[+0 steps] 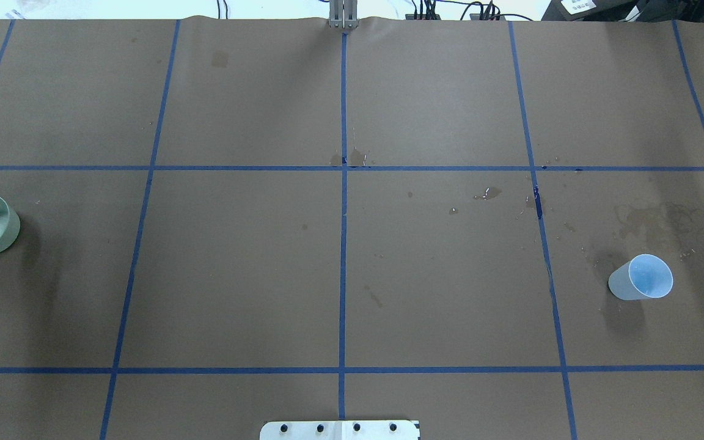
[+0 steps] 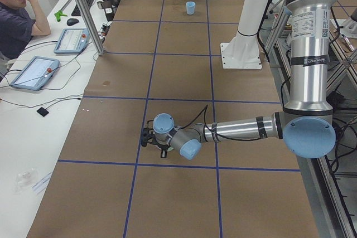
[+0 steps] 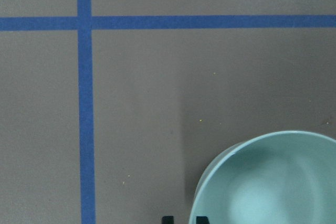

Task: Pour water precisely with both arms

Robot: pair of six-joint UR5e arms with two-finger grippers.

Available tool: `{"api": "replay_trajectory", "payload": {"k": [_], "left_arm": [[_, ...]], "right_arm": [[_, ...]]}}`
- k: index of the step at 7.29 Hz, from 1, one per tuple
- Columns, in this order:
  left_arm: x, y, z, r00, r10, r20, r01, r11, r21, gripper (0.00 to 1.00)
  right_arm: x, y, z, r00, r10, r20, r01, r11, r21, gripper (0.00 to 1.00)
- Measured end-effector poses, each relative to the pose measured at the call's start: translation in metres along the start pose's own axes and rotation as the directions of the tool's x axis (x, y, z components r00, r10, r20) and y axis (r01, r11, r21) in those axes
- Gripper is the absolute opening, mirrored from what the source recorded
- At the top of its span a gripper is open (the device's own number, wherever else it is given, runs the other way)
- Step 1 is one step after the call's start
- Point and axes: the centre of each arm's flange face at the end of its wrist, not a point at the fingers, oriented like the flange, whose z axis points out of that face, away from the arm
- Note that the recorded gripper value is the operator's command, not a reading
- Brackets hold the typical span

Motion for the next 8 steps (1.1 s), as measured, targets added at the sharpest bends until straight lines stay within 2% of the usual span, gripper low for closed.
{"api": "replay_trajectory", "payload": {"k": [2,3,6,7,8], "left_arm": [[0.016,-0.012,-0.009,1.0,-0.023,-0.021,0.022,0.999,-0.027,0.0],[0.042,-0.033,-0.03,0.998,-0.053,-0.028,0.051,0.998,-0.041,0.0],[0.194,-0.114,-0.133,0.977,-0.211,-0.021,0.21,0.976,-0.062,0.0],[0.252,-0.128,-0.147,0.96,-0.277,-0.032,0.274,0.959,-0.064,0.0],[0.328,-0.131,-0.137,0.944,-0.329,-0.03,0.326,0.942,-0.077,0.0]], "right_arm": [[-0.002,-0.001,-0.002,1.0,-0.002,-0.001,0.002,1.0,0.002,1.0],[-0.006,-0.003,-0.001,1.0,-0.01,0.0,0.01,1.0,0.0,1.0],[-0.026,-0.011,0.002,0.998,-0.048,-0.036,0.048,0.999,-0.001,1.0],[-0.025,-0.007,0.005,0.998,-0.039,-0.04,0.039,0.999,-0.002,1.0],[-0.025,0.0,0.006,0.999,-0.027,-0.034,0.026,1.0,-0.004,1.0]]}}
